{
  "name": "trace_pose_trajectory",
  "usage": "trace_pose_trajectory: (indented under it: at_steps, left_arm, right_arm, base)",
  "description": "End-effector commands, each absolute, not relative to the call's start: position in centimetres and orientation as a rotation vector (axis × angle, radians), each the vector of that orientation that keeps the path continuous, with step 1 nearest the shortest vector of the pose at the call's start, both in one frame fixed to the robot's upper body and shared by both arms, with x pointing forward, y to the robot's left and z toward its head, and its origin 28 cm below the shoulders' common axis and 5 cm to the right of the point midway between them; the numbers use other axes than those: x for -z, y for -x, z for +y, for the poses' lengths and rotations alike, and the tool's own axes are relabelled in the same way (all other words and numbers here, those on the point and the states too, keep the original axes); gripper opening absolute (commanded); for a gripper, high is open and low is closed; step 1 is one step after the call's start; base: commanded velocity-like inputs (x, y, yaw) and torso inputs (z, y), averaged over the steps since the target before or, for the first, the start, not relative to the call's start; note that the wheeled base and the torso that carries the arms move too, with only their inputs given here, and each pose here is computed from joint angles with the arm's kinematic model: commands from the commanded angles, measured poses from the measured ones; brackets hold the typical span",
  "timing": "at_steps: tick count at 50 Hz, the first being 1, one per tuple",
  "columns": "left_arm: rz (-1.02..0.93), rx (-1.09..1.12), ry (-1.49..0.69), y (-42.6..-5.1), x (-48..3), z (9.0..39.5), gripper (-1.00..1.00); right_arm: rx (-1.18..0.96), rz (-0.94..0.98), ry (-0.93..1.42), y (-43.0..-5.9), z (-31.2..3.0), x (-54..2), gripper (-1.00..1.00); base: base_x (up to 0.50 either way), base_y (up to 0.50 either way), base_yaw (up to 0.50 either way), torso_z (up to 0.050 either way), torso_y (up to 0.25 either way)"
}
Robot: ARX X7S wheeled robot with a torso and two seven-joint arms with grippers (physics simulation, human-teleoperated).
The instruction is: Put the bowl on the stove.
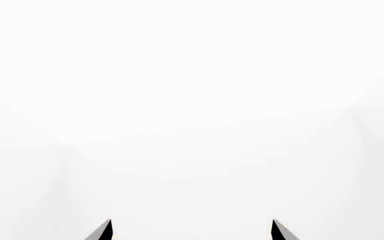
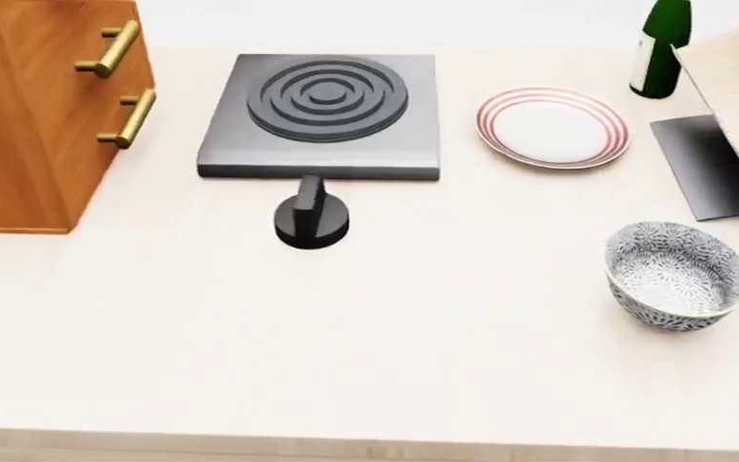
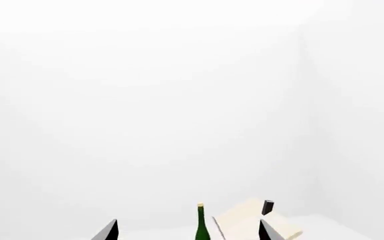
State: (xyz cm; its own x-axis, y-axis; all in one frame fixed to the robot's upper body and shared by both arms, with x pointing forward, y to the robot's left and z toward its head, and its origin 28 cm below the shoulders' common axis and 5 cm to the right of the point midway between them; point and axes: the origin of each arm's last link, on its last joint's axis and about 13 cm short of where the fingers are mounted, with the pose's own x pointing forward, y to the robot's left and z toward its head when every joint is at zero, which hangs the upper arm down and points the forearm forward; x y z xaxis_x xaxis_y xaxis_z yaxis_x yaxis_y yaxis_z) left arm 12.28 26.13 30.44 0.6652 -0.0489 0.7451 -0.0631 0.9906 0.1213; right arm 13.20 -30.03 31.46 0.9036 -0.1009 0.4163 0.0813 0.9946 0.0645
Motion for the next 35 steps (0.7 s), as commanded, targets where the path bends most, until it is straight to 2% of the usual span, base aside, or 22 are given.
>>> trace_pose_trajectory:
  at_steps: [1, 23, 35]
  left_arm:
    - [-0.881, -0.001, -0.167, -12.27, -30.69, 26.17, 1.0]
    - [-0.875, 0.001, -0.165, -12.31, -30.44, 26.15, 1.0]
    - [-0.874, 0.0, -0.165, -12.32, -30.38, 26.15, 1.0]
  right_arm:
    - [0.088, -0.447, -0.051, -13.27, -30.17, -31.0, 1.0]
    - [0.08, -0.432, -0.043, -13.35, -30.11, -30.63, 1.0]
    - [0.085, -0.422, -0.035, -13.4, -30.08, -30.33, 1.0]
  base:
    - [0.0, 0.5, 0.0, 0.0, 0.0]
    - [0.0, 0.5, 0.0, 0.0, 0.0]
    - [0.0, 0.01, 0.0, 0.0, 0.0]
